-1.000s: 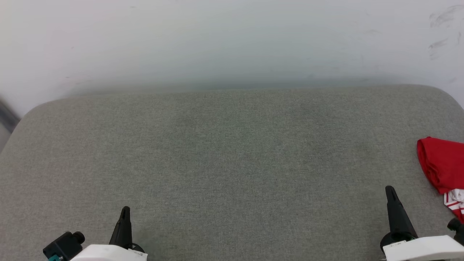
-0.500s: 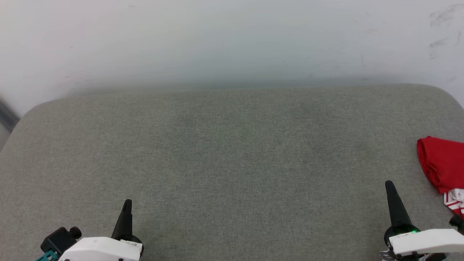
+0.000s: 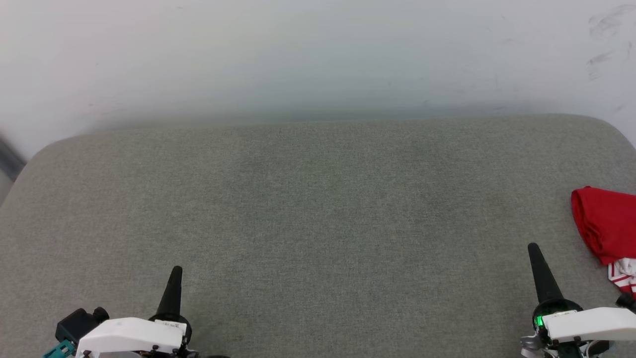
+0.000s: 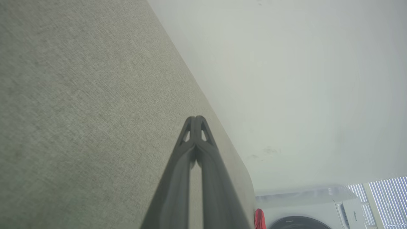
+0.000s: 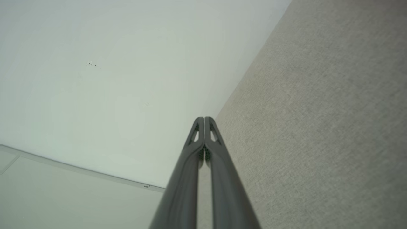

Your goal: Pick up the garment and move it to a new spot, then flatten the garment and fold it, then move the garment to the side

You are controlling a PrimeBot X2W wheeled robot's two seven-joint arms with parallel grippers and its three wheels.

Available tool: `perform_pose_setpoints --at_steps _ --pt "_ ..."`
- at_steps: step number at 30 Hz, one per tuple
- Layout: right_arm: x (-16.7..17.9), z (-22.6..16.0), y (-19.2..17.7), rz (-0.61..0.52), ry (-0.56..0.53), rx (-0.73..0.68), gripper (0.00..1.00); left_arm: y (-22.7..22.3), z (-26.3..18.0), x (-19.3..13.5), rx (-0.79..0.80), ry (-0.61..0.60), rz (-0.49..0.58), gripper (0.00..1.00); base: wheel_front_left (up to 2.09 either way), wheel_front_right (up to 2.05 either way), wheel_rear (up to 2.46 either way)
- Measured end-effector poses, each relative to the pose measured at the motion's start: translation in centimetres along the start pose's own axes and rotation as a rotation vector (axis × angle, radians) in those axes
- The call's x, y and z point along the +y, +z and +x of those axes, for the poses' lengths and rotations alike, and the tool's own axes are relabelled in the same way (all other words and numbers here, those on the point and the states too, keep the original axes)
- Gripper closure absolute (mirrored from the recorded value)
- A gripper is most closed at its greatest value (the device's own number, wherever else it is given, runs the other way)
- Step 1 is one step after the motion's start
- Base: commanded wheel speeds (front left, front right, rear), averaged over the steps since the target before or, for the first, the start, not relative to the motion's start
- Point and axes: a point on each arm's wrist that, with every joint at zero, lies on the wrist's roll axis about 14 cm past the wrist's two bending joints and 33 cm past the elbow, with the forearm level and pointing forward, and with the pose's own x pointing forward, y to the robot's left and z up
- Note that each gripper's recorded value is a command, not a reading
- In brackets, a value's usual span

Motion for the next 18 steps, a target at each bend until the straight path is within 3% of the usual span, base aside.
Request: perform_pose_setpoints --at_steps 18 --pt "0.21 0.82 0.13 0.169 0.002 0.010 1.00 0.26 0.90 -0.89 0.011 -0.037 -0.180 1.00 0.00 0.00 0.00"
